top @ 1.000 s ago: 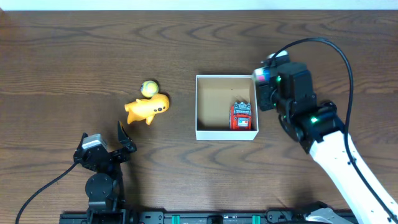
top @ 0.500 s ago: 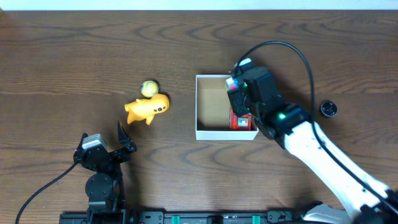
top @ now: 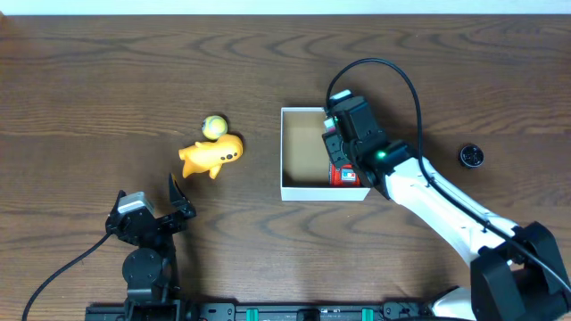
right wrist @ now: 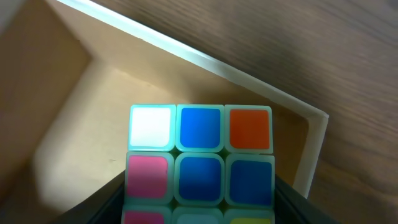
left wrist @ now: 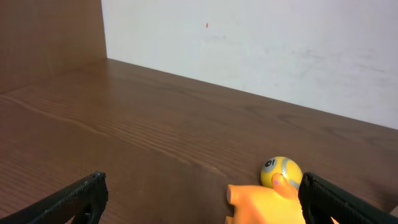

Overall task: Pack container
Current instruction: 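Carry the Rubik's cube into the box and release it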

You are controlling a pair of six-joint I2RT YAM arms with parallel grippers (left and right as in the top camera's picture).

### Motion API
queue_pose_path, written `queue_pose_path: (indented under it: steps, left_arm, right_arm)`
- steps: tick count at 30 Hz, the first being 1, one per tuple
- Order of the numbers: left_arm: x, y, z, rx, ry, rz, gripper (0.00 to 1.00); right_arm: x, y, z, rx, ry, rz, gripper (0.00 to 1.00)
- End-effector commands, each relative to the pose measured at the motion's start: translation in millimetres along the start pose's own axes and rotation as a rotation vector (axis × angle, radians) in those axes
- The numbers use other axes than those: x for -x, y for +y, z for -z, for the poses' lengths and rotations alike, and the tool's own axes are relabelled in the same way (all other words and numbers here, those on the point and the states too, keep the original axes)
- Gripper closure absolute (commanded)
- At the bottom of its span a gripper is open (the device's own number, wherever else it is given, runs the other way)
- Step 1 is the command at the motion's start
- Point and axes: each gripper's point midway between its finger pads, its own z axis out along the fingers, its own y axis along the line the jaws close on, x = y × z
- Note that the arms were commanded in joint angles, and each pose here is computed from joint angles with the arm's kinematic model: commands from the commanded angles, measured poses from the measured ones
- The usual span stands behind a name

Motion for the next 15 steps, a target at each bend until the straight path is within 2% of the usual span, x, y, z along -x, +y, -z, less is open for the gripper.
queue_pose_path:
  steps: [1, 15]
  left_arm:
    - [-16.6, 1.9, -1.9, 0.005, 0.038, -0.021, 0.02]
    - [-16.6, 1.9, -1.9, 0.005, 0.038, -0.021, 0.02]
  right_arm:
    - [12.0, -3.9, 0.6, -0.037, -0.033, -0.03, 0.56]
    - [1.4, -13.2, 1.0, -0.092, -0.001, -0.206, 0.58]
